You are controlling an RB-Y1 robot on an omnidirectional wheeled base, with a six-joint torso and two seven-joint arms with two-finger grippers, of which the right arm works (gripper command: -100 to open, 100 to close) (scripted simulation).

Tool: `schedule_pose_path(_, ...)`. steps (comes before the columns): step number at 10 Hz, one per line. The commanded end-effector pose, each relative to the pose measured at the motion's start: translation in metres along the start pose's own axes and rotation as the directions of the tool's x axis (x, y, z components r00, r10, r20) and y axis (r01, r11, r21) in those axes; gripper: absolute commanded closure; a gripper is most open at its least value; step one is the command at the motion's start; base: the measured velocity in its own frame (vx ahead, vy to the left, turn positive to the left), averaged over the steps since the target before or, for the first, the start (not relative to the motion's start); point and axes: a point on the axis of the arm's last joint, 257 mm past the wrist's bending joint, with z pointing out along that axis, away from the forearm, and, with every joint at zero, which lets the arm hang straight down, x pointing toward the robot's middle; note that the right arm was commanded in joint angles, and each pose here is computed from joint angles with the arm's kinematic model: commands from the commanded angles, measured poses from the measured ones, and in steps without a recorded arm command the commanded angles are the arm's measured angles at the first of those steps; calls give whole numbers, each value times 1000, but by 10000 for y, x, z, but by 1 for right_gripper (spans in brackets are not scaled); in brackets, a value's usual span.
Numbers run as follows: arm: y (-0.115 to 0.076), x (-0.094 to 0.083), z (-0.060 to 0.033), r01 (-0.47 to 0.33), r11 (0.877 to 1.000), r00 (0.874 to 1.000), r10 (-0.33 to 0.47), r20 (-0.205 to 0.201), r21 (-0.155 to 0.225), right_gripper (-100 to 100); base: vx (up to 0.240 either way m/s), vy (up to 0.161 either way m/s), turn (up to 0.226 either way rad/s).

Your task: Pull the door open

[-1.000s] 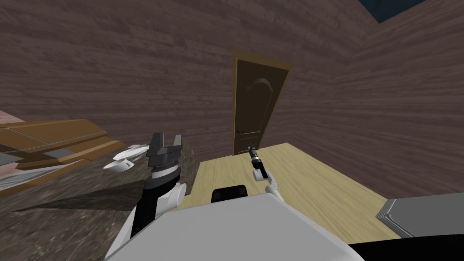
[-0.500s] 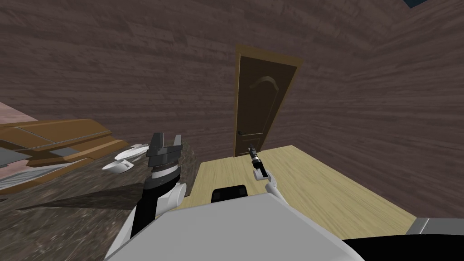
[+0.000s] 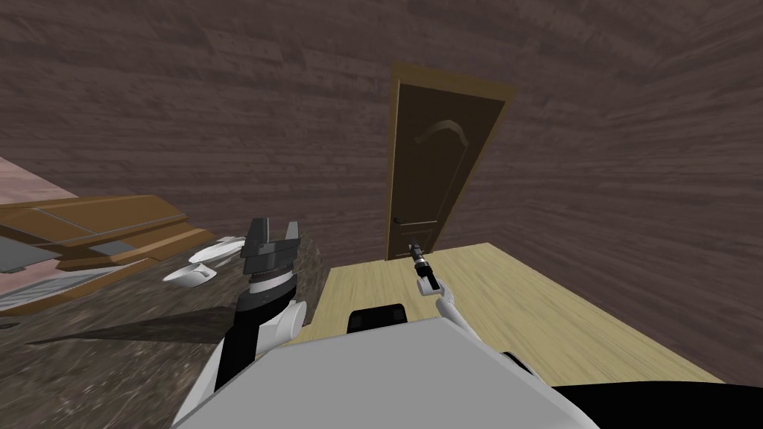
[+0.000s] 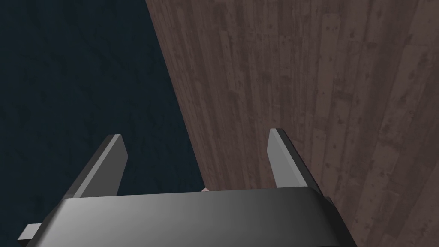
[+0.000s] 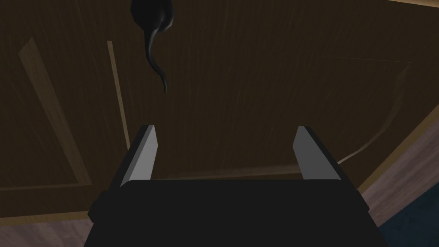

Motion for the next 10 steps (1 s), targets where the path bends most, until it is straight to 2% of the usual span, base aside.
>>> schedule_pose_path(1, -87, -31, 2, -1, 1000, 1000, 1, 1, 16, -100, 81, -32, 76)
schedule_pose_path(10, -518, -269, 21, 1, 995, 1000, -3, 17, 101, -100, 103, -41, 66)
